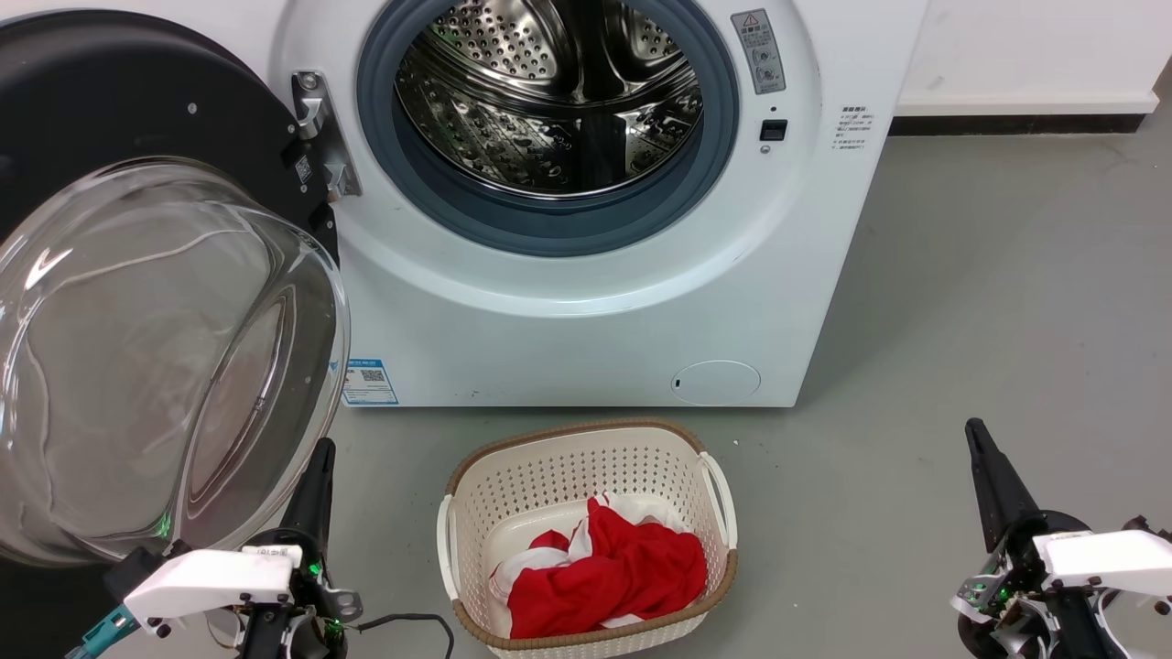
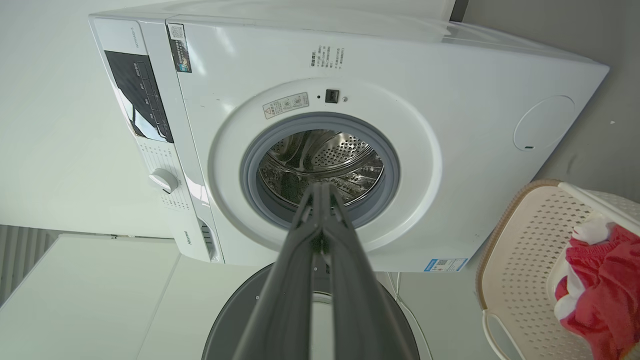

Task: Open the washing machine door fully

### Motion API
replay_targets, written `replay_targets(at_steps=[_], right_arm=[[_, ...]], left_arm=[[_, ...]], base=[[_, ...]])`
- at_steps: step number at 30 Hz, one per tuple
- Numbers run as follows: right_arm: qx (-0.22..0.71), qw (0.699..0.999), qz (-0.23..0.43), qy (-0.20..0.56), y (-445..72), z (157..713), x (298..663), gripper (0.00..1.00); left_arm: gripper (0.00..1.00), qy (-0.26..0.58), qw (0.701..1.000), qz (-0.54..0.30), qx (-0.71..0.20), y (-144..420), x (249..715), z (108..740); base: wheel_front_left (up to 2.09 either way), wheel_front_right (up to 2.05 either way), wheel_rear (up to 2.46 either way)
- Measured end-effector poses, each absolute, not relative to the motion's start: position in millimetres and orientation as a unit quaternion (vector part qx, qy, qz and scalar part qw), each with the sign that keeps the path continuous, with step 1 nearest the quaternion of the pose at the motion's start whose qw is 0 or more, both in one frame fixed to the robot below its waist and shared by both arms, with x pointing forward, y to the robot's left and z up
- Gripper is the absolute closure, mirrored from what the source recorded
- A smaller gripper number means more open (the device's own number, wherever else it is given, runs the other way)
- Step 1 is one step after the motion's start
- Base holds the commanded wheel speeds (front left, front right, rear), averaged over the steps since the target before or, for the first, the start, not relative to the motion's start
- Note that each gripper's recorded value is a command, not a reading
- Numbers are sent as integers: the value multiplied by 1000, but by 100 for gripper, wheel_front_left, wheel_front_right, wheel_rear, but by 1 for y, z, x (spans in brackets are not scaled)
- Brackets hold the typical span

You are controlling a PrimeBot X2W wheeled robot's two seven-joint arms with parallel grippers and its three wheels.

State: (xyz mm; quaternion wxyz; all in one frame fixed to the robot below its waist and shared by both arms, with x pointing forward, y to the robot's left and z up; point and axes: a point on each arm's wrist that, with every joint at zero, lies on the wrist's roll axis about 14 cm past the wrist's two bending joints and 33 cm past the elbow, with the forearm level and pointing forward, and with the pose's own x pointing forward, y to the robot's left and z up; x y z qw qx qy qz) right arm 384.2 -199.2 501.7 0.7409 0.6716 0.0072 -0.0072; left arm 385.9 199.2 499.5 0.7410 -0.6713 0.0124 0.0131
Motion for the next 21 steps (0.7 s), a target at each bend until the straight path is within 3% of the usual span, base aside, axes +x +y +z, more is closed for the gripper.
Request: replay_targets(at_steps=[9,21], right_arm=[[707,708,-4,3,-200,504,387,100],[708,706,-4,4,-200,504,387,100]], left_arm=[[100,4,707,3,-707,200,388,505],[100,4,706,3,-708,200,388,505]], base=[[0,0,0],[0,0,0]])
